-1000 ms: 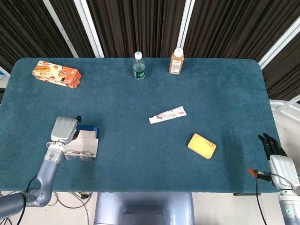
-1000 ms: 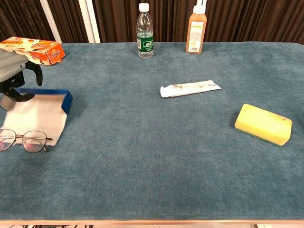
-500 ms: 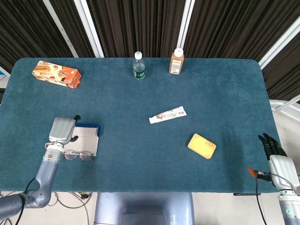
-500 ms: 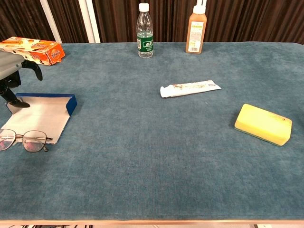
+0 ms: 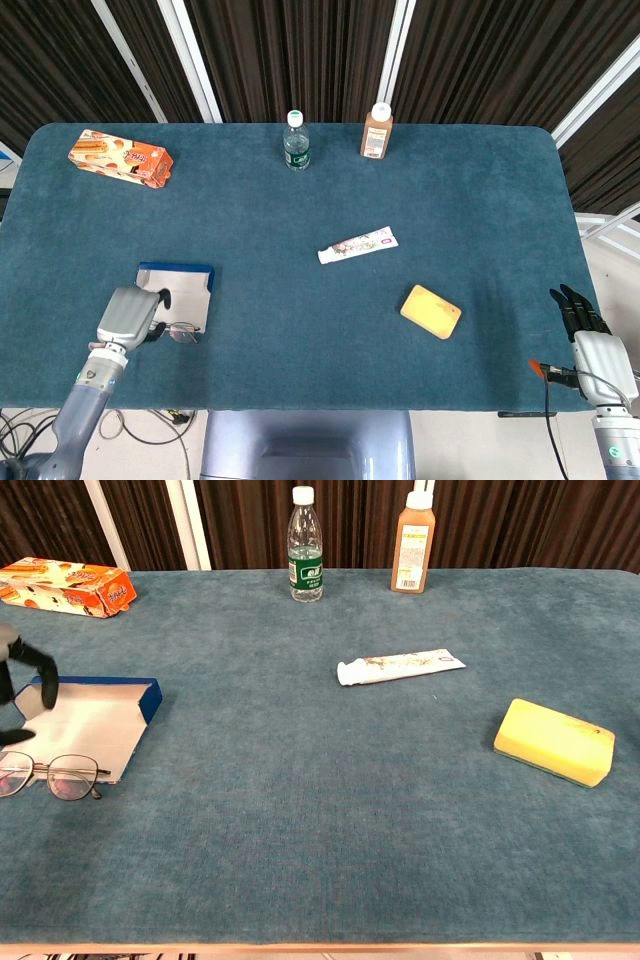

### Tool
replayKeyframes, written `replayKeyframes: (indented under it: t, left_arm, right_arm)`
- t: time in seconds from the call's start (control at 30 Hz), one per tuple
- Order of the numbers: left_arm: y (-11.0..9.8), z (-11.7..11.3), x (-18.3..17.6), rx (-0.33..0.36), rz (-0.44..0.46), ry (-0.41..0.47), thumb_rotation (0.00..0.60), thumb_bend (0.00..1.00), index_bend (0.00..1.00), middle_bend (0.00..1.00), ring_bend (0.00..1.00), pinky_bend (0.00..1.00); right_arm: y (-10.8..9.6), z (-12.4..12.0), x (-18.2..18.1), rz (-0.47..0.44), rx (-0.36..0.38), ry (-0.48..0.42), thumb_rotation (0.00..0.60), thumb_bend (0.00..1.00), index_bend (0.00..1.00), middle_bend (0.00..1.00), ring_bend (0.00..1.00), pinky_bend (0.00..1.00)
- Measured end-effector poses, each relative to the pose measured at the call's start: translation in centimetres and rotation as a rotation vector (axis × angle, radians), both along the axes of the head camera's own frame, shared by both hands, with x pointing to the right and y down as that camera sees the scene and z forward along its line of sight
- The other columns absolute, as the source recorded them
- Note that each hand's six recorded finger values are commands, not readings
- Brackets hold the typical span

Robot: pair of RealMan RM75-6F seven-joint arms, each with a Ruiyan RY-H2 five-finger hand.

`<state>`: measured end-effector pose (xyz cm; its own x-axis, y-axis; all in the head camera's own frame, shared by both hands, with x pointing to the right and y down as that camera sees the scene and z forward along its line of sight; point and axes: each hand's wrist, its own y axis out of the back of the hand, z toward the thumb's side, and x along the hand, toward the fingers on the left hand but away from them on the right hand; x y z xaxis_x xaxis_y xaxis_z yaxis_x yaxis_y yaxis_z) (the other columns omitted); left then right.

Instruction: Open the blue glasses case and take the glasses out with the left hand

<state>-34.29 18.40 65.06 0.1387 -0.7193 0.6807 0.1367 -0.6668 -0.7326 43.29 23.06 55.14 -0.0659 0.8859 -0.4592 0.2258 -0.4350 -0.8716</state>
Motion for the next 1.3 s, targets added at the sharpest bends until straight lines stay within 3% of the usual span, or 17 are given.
replayKeyframes:
  t: [0.3, 1.3]
  left_arm:
    - [1.5, 1.3, -0.5, -0.048, -0.042, -0.02, 0.6, 0.3, 0.51, 1.0, 0.98, 1.0]
    - [1.7, 3.7, -0.6, -0.071, -0.098, -0.031, 0.6, 0.35, 0.52, 1.0, 0.98, 1.0]
  right_arm:
    - [0.0, 0.0, 0.1, 0.003, -0.002, -0.003, 0.6, 0.24, 0.0, 0.0, 0.0, 0.19]
    - [0.0, -0.1, 0.0, 0.001, 0.003, -0.005, 0.6, 0.24, 0.0, 0.0, 0.0, 0.19]
